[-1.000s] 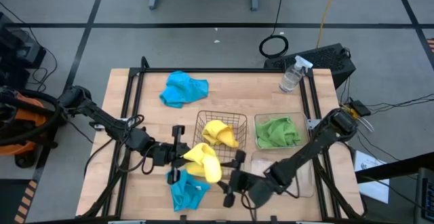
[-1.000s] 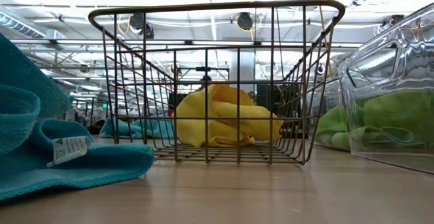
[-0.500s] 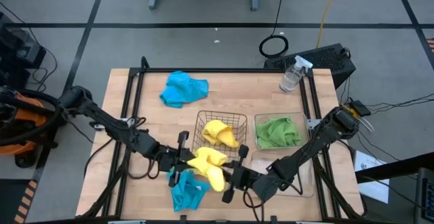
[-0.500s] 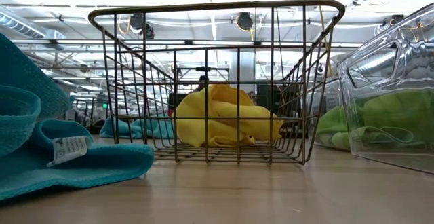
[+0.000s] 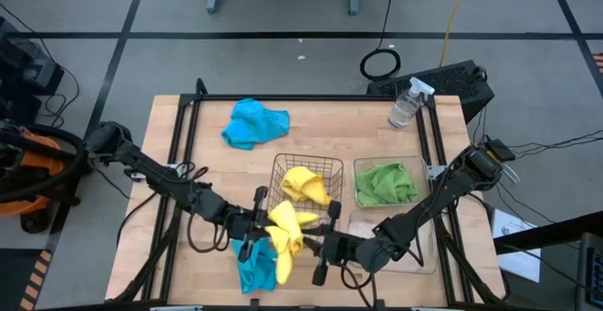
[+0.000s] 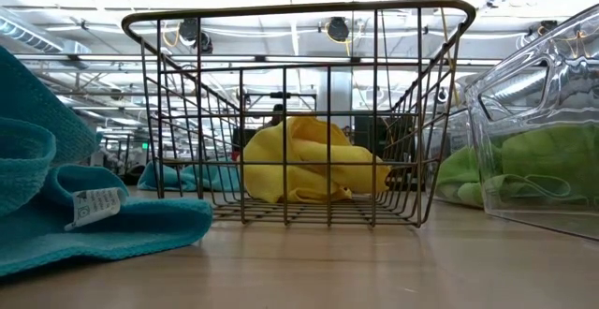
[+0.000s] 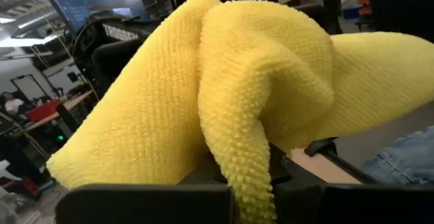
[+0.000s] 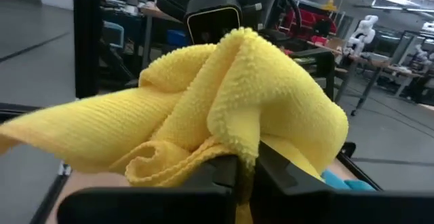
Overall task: Sort microfiber towel by color & place in baskets
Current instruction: Put the yellow microfiber cloth into the wire basket
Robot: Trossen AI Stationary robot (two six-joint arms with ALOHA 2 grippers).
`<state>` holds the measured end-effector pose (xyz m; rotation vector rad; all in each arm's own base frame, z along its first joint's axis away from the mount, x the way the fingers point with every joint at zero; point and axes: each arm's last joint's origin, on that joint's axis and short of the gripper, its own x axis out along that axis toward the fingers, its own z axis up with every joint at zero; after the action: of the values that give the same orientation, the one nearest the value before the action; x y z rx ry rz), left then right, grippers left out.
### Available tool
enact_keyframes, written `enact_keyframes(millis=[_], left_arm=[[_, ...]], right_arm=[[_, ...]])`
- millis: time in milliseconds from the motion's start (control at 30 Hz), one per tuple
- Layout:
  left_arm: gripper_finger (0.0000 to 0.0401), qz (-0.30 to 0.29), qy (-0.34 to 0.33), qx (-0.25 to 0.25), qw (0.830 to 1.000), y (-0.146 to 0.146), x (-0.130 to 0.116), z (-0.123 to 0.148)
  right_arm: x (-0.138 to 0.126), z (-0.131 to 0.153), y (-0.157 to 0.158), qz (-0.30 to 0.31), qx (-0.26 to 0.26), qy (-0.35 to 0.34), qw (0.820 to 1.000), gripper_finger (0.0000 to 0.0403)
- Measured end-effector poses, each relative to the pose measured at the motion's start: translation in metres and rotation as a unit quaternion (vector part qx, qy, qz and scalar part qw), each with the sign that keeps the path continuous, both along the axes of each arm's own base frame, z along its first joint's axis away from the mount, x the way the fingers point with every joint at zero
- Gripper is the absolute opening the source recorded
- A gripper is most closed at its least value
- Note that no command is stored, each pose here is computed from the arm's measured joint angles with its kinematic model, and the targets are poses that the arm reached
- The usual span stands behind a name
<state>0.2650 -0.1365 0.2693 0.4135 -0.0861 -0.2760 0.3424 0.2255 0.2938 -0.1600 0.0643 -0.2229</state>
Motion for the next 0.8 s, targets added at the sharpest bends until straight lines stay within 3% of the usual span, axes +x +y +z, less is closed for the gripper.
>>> enact_keyframes(millis=[200, 300, 600, 800], left_arm=[[0.0011, 0.001, 0.006, 0.004, 1.0, 0.001, 0.0, -0.002], [0.0011, 0.005, 0.01, 0.005, 1.0, 0.002, 0.001, -0.003], [0.0011, 0.014, -0.003, -0.004, 1.0, 0.003, 0.001, 0.001], [0.0011, 0.032, -0.008, -0.007, 0.999, 0.007, 0.003, 0.002]], right_arm=[[-0.001, -0.004, 0.0, -0.005, -0.022, 0.021, 1.0, 0.008], [-0.001, -0.007, 0.001, 0.004, -0.029, 0.034, 0.999, 0.0136], [-0.001, -0.015, 0.001, 0.013, 0.017, 0.052, 0.998, 0.0314], [0.002, -0.015, -0.002, 0.009, 0.02, 0.05, 0.999, 0.0348]])
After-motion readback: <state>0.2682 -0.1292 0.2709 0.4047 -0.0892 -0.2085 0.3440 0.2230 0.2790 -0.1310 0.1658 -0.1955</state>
